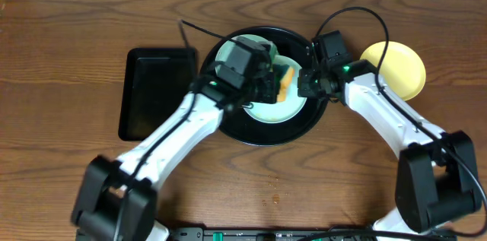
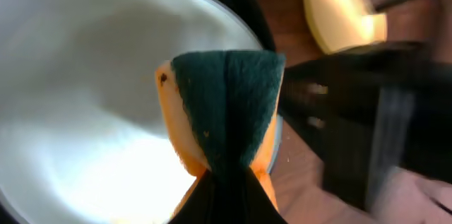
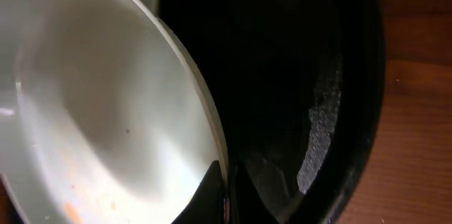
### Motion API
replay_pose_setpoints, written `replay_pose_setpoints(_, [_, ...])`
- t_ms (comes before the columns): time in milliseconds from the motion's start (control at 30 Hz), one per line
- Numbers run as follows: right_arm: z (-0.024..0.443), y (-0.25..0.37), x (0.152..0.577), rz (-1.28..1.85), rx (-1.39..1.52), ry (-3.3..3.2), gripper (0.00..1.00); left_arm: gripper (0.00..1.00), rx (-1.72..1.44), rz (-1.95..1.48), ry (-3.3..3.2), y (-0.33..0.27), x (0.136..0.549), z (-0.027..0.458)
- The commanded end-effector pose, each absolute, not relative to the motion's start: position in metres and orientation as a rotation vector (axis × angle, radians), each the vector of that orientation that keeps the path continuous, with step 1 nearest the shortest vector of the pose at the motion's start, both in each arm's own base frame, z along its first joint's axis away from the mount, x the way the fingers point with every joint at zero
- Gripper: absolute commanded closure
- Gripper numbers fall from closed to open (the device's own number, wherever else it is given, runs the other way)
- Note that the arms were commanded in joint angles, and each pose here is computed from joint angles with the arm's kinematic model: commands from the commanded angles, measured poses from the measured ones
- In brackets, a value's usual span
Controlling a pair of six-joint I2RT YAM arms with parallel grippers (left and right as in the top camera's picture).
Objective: Clean dirty plates on tray and stack at the side
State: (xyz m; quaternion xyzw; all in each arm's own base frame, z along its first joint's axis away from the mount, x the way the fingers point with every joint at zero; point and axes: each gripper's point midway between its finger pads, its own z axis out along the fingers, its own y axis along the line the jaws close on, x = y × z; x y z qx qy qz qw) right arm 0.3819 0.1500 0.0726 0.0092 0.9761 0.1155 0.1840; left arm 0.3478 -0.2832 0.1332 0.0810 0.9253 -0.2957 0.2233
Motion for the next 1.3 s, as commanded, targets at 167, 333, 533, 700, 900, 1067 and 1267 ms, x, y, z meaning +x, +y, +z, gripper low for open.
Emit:
replay_pose_setpoints(167, [0.122, 0.16, 0.377, 0.432, -0.023, 2.648, 0.99, 0.92, 0.06, -0.809, 2.619, -0.29, 0.364, 0.095])
replay_pose_setpoints(333, [0.123, 0.165, 0.376, 0.452, -0.064, 2.646, 0.99, 0.92, 0.023, -0.716, 2.6, -0.281, 0.376, 0.087])
replay_pose_setpoints(533, [0.123, 0.168, 0.375, 0.444, -0.121, 2.638, 0.99, 0.92, -0.01, -0.524, 2.554, -0.253, 0.394, 0.083])
replay_pose_setpoints(700, [0.117, 0.163, 0.372, 0.403, -0.114, 2.654, 0.99, 0.92, -0.056, -0.386, 2.548, -0.227, 0.404, 0.079])
replay_pose_setpoints(900, [0.107, 0.156, 0.369, 0.362, -0.104, 2.669, 0.99, 0.92, -0.046, -0.324, 2.553, -0.21, 0.408, 0.077])
replay_pose_setpoints(1067, [0.106, 0.143, 0.374, 0.257, -0.075, 2.655, 0.99, 0.92, 0.019, -0.432, 2.67, -0.225, 0.379, 0.07])
replay_pose_setpoints(1267, [0.106, 0.144, 0.374, 0.259, -0.075, 2.654, 0.99, 0.92, 0.164, -0.657, 2.776, -0.264, 0.338, 0.068])
